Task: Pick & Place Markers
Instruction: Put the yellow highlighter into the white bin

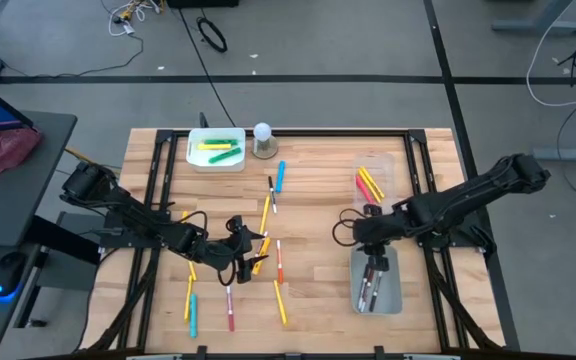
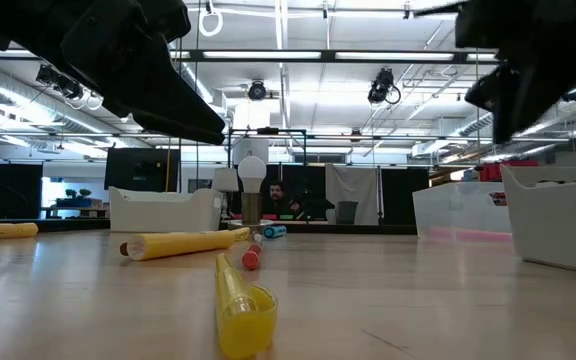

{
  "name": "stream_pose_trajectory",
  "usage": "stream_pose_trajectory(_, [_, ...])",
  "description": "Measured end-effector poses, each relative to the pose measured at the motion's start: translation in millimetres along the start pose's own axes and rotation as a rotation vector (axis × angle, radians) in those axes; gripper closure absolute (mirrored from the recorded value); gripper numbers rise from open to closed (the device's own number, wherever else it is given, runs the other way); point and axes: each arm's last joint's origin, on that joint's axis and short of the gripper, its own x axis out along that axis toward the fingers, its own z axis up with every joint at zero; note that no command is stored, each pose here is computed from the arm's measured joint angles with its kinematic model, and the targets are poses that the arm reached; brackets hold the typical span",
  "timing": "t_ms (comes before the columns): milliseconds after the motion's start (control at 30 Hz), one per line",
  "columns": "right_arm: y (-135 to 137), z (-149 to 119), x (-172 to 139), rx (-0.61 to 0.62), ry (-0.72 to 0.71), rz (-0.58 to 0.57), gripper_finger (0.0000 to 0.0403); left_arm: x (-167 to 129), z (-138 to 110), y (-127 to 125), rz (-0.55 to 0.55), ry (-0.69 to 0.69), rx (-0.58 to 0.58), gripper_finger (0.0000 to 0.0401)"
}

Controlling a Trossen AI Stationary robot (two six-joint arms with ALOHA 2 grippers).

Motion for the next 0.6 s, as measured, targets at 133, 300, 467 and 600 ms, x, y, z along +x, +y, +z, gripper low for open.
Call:
stream_pose_trajectory(133, [6.3, 20.5, -5.3, 0.016, -0.235, 0.048, 0.026, 0.0, 0.0, 0.0, 0.0, 0.0, 0.0, 0.0133])
stream_pose_trajectory(300, [16.2, 48.7, -2.1, -0.11, -0.649, 0.109, 0.0265, 0.0, -0.1, 0.0, 0.001, 0.0, -0.018, 0.0133])
stream_pose_trajectory(467, [19.9, 52.7, 22.3, -0.213, -0.965, 0.133, 0.0261, -0.6, -3.0, 0.1, 0.007, 0.027, -0.059, 0.0133])
stream_pose_trajectory(600, [21.2, 55.0, 47.8, -0.227, -1.01, 0.1, 0.0239, -2.5, -9.7, -1.2, -0.014, 0.091, -0.097, 0.0133])
